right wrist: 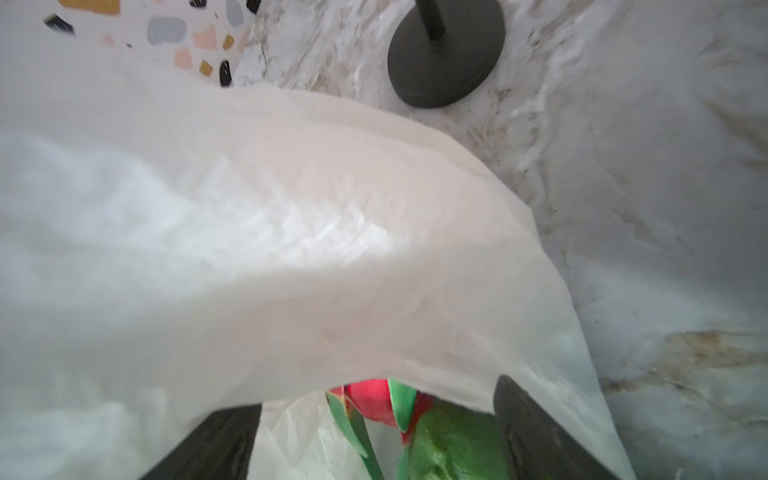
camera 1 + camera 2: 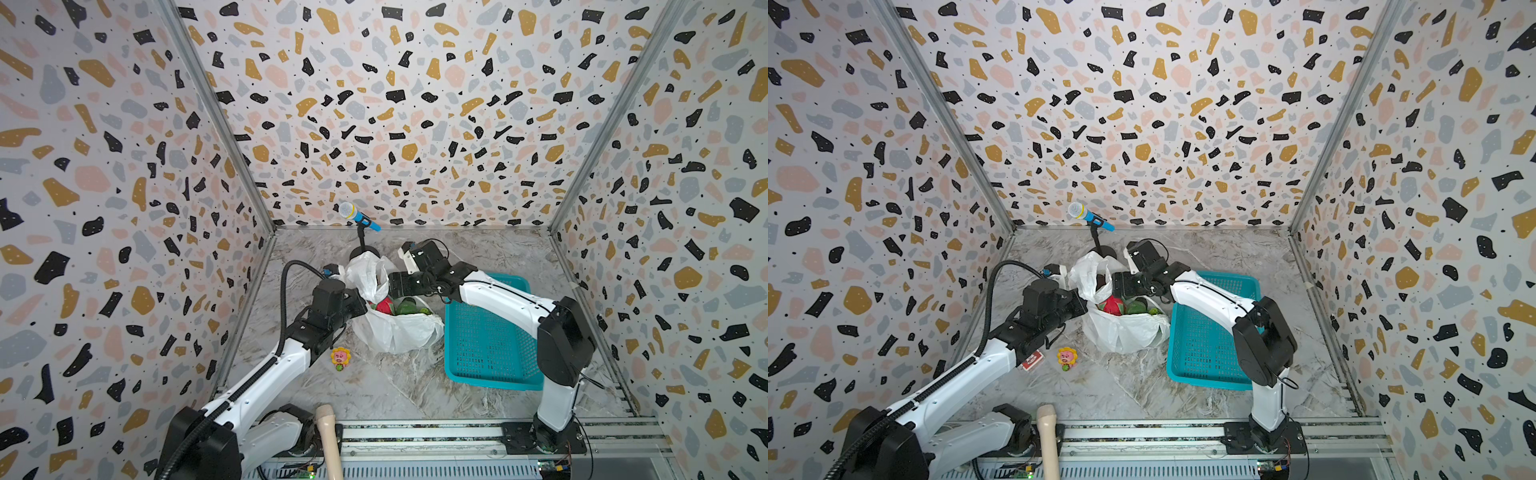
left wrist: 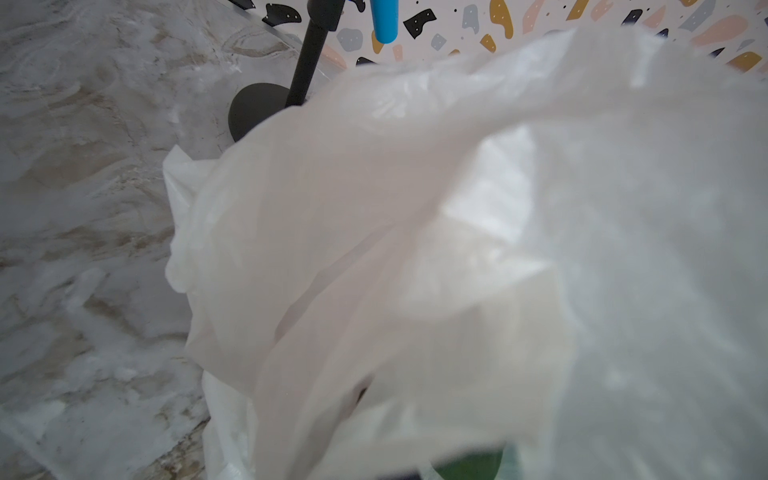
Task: Place the fruits into the plastic bag
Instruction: 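Carry the green fruit into the bag and open the right gripper, then move the right gripper to the yellow banana in the basket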
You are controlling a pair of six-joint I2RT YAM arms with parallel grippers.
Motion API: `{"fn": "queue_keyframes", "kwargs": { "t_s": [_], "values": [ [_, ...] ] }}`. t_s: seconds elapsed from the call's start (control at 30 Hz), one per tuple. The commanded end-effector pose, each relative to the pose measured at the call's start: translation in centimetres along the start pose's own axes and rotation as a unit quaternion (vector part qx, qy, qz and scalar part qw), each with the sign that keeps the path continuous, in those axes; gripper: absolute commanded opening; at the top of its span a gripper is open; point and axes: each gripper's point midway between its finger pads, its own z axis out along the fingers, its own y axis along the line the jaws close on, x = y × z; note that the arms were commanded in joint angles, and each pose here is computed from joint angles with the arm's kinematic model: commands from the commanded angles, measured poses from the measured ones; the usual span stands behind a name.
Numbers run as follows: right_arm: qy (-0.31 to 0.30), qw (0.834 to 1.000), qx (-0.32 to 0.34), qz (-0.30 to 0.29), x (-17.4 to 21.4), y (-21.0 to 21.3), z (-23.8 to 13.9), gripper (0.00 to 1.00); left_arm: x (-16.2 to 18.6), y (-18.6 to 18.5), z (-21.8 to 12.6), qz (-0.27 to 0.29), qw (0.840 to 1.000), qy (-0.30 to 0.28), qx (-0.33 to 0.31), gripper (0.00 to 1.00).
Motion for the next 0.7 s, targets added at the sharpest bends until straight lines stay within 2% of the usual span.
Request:
{"fn": "queue_keyframes", "kwargs": {
  "t_s": [0.0,0.2,0.33,0.5,0.67],
  "values": [
    [-0.059,0.998,0.016,0.014,-2.1,-1.2,-4.5,0.88,-0.4,-0.5,-0.1,0.005,1.000,-0.013,0.012,0.00],
    [-0.114,0.985,0.114,0.066,-1.5,-8.8,-10.0,0.87,-0.3,-0.5,0.0,0.004,1.000,-0.010,0.012,0.00],
    [-0.112,0.968,0.187,0.124,0.4,-15.3,-12.3,0.87,-0.2,-0.5,0.2,0.004,1.000,-0.006,0.012,0.00],
    [-0.095,0.954,0.232,0.163,1.7,-21.1,-13.0,0.87,-0.1,-0.5,0.2,0.004,1.000,-0.005,0.012,0.00],
    [-0.079,0.949,0.257,0.167,1.2,-24.9,-12.1,0.87,-0.2,-0.4,0.2,0.004,1.000,-0.006,0.011,0.00]
  ]
}}
